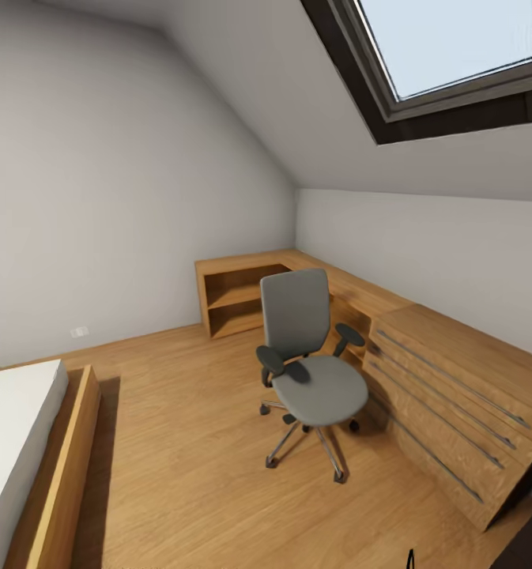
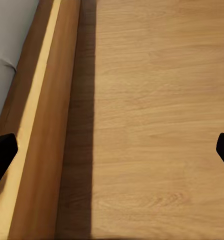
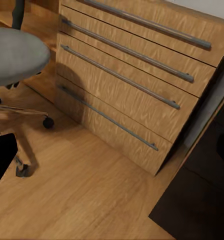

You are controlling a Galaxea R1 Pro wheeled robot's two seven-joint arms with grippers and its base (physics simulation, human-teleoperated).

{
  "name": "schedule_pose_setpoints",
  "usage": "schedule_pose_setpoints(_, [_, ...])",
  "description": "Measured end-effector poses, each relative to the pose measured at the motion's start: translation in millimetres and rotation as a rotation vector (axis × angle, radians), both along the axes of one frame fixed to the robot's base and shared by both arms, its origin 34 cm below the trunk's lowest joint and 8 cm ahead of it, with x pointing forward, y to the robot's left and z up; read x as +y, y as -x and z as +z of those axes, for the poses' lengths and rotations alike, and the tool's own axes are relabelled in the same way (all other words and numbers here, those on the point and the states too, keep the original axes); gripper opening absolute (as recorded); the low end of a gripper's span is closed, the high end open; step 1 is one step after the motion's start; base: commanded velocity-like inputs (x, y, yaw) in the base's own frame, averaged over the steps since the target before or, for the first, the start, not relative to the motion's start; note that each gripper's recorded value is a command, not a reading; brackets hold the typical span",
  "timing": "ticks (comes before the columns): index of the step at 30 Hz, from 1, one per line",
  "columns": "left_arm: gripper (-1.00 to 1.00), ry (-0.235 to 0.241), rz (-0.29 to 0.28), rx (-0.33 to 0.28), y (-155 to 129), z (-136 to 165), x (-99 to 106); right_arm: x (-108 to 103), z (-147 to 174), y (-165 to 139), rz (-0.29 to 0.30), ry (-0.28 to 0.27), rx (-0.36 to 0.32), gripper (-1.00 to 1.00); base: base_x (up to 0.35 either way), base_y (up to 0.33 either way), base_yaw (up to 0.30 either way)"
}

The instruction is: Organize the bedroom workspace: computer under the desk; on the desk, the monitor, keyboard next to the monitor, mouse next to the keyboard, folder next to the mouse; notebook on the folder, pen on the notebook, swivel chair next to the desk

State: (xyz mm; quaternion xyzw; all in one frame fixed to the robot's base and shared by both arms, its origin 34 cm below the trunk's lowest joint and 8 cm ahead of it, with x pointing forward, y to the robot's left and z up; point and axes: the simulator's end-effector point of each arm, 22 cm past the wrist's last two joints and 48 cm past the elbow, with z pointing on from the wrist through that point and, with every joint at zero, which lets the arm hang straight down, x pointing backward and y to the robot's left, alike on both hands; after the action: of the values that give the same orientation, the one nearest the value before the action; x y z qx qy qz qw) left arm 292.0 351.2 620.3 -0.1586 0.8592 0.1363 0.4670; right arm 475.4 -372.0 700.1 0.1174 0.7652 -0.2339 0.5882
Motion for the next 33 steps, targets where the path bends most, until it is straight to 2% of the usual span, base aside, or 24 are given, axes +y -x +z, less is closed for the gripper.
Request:
schedule_pose_setpoints(4, [1.00, 0.000, -0.001, 0.001, 0.3, -0.1, -0.4, 4.4, -1.3, -1.4, 0.024, 0.000, 0.005, 1.00, 0.001, 0.000, 0.266])
schedule_pose_setpoints(9, [1.00, 0.000, -0.001, 0.004, 1.4, -0.4, -0.6, 17.7, -4.2, -6.4, 0.090, -0.005, 0.015, 1.00, 0.122, 0.000, 0.253])
schedule_pose_setpoints(13, [1.00, 0.000, -0.001, 0.007, 2.2, -1.0, -0.7, 27.0, -7.2, -8.6, 0.135, -0.013, 0.024, 1.00, 0.277, 0.000, 0.249])
schedule_pose_setpoints(19, [1.00, 0.000, -0.001, 0.011, 3.4, -1.7, -0.7, 31.9, -10.4, -8.8, 0.158, -0.019, 0.033, 1.00, 0.309, 0.000, 0.248])
schedule_pose_setpoints(20, [1.00, 0.000, -0.001, 0.012, 3.6, -1.8, -0.7, 39.9, -12.7, -10.7, 0.196, -0.028, 0.040, 1.00, 0.320, 0.000, 0.247])
schedule_pose_setpoints(33, [1.00, 0.000, -0.001, 0.022, 6.4, -3.3, -0.7, 47.5, -18.6, -10.1, 0.233, -0.042, 0.056, 1.00, 0.321, 0.000, 0.247])
